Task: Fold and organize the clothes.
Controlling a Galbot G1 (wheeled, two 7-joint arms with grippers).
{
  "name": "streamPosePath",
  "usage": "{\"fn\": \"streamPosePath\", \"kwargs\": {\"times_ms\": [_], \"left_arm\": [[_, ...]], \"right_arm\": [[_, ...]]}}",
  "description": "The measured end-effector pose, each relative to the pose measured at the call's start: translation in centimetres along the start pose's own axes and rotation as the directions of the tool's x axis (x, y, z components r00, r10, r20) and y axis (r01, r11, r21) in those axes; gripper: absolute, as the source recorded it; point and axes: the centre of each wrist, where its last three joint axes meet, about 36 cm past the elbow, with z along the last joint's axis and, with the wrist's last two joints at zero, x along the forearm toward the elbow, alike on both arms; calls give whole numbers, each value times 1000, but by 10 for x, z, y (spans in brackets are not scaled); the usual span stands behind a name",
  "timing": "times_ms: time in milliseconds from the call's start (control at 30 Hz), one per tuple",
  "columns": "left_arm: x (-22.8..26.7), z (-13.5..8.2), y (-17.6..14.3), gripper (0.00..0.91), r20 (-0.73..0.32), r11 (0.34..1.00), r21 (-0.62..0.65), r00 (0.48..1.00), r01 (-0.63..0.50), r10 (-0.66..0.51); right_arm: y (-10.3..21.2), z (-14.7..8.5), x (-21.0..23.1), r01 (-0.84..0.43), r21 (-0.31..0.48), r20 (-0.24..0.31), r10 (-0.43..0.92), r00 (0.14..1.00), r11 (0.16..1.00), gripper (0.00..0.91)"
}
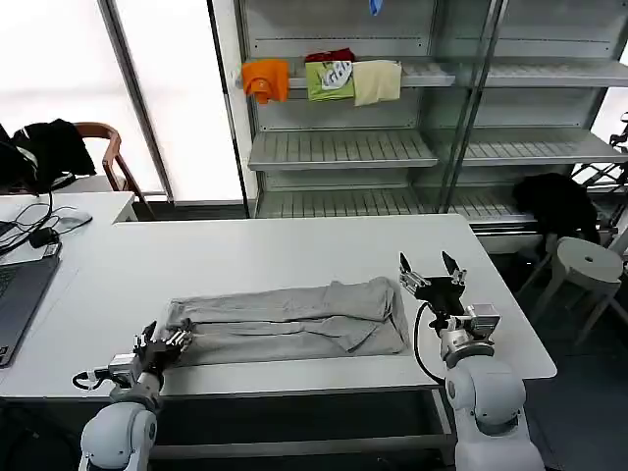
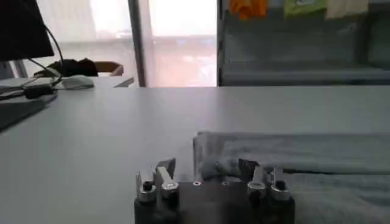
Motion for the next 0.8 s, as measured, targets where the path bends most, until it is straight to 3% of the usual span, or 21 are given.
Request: {"fn": "streamPosePath", "kwargs": {"times_ms": [167, 333, 800], "left_arm": [[-2, 4, -2, 111, -15, 1000, 11, 1000, -9, 9], [-3, 7, -4, 10, -24, 1000, 23, 1000, -16, 17], [-1, 0, 2, 10, 41, 1000, 12, 999, -20, 20]], "right_arm": [[-1, 2, 0, -14, -5, -3, 14, 1000, 1000, 907], [-1, 0, -1, -28, -14, 2, 29, 1000, 999, 907], [-4, -7, -3, -69, -13, 5, 69, 998, 998, 907]]}}
